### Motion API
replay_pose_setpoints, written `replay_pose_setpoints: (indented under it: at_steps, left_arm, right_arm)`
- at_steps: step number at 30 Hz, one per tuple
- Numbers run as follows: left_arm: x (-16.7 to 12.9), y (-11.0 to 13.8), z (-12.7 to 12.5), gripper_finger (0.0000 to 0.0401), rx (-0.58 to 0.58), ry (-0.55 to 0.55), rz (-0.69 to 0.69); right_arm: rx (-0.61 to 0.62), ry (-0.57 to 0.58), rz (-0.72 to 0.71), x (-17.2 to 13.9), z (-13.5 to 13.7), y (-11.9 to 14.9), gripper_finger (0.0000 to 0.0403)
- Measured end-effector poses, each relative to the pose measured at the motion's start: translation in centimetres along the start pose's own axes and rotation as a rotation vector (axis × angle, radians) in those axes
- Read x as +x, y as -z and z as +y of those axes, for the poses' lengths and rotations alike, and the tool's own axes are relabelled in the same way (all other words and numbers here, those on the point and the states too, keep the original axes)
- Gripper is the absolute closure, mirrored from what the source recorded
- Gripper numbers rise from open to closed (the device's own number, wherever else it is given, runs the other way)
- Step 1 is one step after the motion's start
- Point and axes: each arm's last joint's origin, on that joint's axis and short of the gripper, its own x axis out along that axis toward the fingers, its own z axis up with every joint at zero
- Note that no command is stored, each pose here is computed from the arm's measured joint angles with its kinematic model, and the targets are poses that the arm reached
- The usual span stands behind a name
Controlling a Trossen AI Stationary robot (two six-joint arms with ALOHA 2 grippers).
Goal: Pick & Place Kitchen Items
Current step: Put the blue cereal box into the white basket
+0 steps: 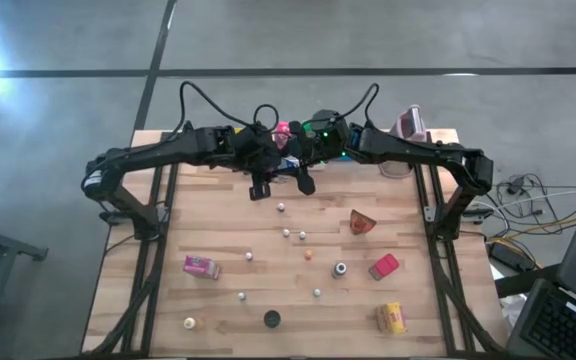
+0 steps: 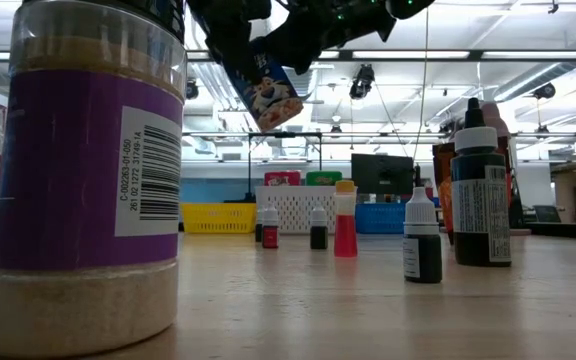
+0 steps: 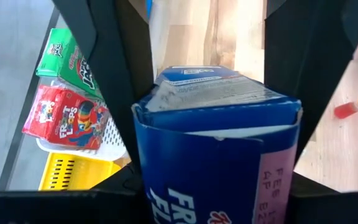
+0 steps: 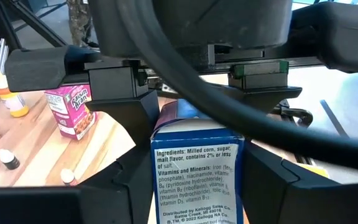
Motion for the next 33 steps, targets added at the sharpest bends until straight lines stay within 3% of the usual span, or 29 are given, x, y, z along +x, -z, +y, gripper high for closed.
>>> replay_pose_setpoints:
  at_steps: [9, 20, 33]
  left_arm:
    - [-0.04, -0.02, 0.00, 0.0227, 0.000, -0.004, 0.000]
    - [-0.04, -0.02, 0.00, 0.0223, 0.019, -0.003, 0.000]
    - [-0.88, 0.20, 0.14, 0.0120, 0.073, -0.020, 0.062]
  right_arm:
    - [0.004, 0.000, 0.000, 0.00, 0.00, 0.01, 0.0252]
    - [0.001, 0.000, 0.001, 0.00, -0.02, 0.03, 0.0251]
    - [0.009, -0.006, 0.034, -0.11, 0.01, 0.36, 0.0261]
